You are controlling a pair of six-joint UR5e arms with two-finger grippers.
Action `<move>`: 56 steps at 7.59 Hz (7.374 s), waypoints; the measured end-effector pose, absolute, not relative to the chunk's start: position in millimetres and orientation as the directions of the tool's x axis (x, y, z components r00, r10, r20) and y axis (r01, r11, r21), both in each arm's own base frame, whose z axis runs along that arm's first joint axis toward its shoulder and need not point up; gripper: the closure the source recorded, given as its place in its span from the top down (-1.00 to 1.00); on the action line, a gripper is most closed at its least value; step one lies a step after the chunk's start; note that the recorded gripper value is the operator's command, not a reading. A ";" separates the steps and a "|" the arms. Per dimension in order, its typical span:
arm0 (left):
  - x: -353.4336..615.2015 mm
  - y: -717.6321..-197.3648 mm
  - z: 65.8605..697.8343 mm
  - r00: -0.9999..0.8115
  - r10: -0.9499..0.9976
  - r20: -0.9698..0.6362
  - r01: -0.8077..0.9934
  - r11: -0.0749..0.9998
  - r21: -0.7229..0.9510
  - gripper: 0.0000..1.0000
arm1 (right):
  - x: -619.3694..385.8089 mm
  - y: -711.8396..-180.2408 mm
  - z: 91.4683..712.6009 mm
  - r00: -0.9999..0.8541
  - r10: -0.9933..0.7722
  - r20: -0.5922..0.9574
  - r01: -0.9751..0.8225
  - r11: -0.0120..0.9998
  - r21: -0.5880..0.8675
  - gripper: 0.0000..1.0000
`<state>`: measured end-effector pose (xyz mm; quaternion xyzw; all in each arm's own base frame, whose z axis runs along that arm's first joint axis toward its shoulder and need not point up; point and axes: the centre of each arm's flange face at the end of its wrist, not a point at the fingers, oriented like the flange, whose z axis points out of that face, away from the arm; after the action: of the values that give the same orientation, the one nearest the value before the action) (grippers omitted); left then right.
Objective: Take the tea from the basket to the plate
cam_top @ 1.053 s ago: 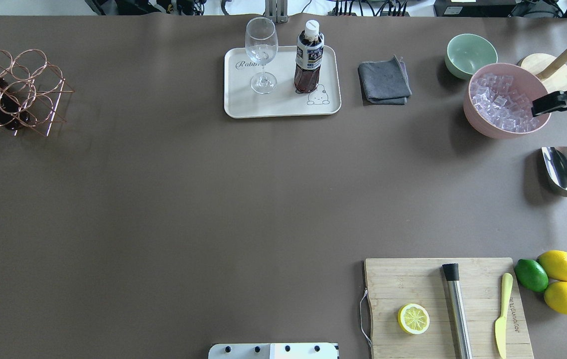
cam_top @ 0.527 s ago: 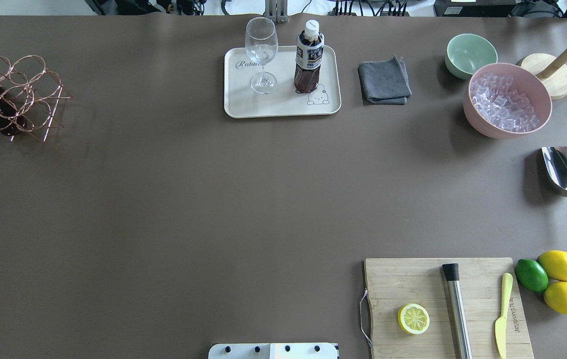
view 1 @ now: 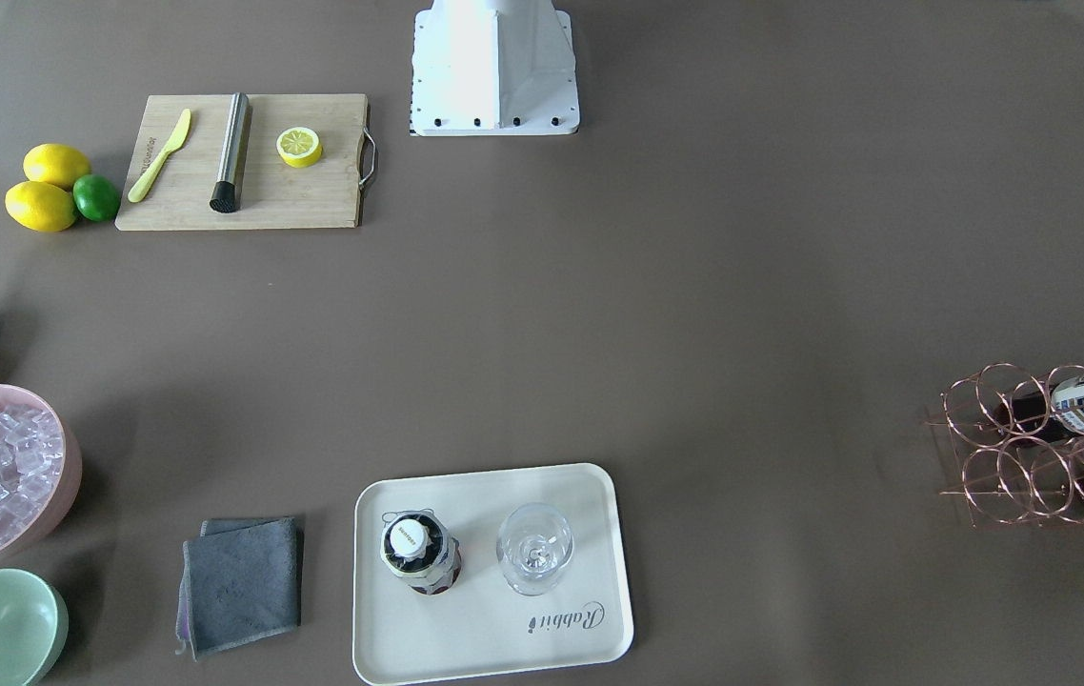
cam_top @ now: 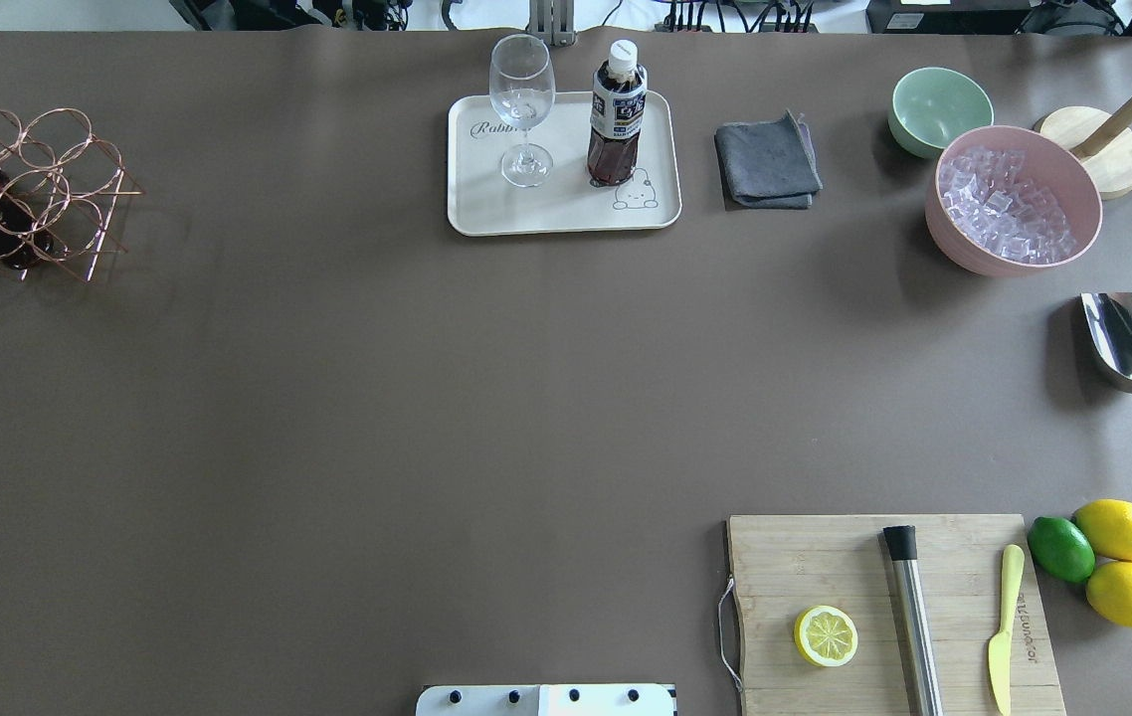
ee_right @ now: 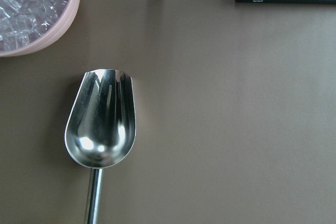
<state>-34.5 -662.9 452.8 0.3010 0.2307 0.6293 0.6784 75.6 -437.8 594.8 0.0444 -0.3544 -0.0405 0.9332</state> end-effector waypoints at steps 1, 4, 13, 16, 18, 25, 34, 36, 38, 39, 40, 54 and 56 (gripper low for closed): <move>-34.5 -662.8 452.4 0.102 0.993 0.067 -0.715 0.026 0.699 -1.00 | 85.0 -423.8 605.9 0.734 -0.090 0.673 0.033 0.995 0.097 1.00; -33.5 -662.8 452.1 0.102 0.993 0.066 -0.715 0.027 0.699 -1.00 | 96.3 -404.4 623.6 0.722 -0.046 0.690 0.006 0.998 0.060 1.00; -28.3 -665.2 450.8 0.110 0.993 0.050 -0.713 0.044 0.700 0.98 | 42.7 -438.1 620.0 0.718 -0.145 0.681 0.130 0.989 0.073 1.00; -31.3 -665.3 447.6 0.127 0.991 0.033 -0.707 0.067 0.704 0.98 | 39.7 -439.2 619.4 0.717 -0.152 0.680 0.138 0.988 0.075 1.00; -56.0 -654.8 461.0 0.221 0.973 -0.062 -0.663 0.196 0.723 0.98 | 39.5 -439.0 619.9 0.718 -0.151 0.680 0.138 0.988 0.074 1.00; -98.0 -516.5 589.9 0.584 0.506 -0.634 -0.303 0.861 0.408 0.98 | 41.3 -437.3 622.5 0.719 -0.143 0.681 0.134 0.989 0.067 1.00; -64.3 -478.5 634.5 0.653 -0.071 -0.754 0.052 0.997 -0.049 0.98 | 44.6 -435.8 623.6 0.719 -0.136 0.682 0.126 0.990 0.064 1.00; -62.4 -460.8 648.1 0.667 -0.020 -0.744 0.051 0.999 0.019 0.98 | 45.7 -435.4 623.8 0.719 -0.133 0.682 0.124 0.990 0.063 1.00; -59.4 -460.5 649.3 0.690 0.001 -0.723 0.042 0.998 0.042 0.98 | 46.5 -435.0 623.9 0.719 -0.132 0.682 0.122 0.991 0.063 1.00; -57.1 -460.2 647.8 0.697 0.009 -0.717 0.036 0.998 0.048 0.98 | 47.1 -434.9 623.7 0.719 -0.131 0.682 0.120 0.991 0.063 1.00; -55.8 -458.8 646.5 0.698 0.014 -0.716 0.033 0.998 0.051 0.98 | 47.7 -434.8 623.6 0.720 -0.130 0.682 0.119 0.991 0.063 1.00; -39.5 -455.2 653.9 0.701 0.026 -0.713 -0.003 0.999 0.034 0.98 | 52.3 -432.5 625.3 0.721 -0.120 0.683 0.109 0.992 0.060 1.00; -39.1 -455.3 654.3 0.705 0.027 -0.709 -0.004 0.999 0.035 0.98 | 53.2 -432.1 625.5 0.720 -0.118 0.683 0.106 0.993 0.059 1.00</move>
<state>-39.1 -455.3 654.3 0.0152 0.3840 0.0085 0.9232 53.2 -432.1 625.5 0.0078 -0.3690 -0.0604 0.9274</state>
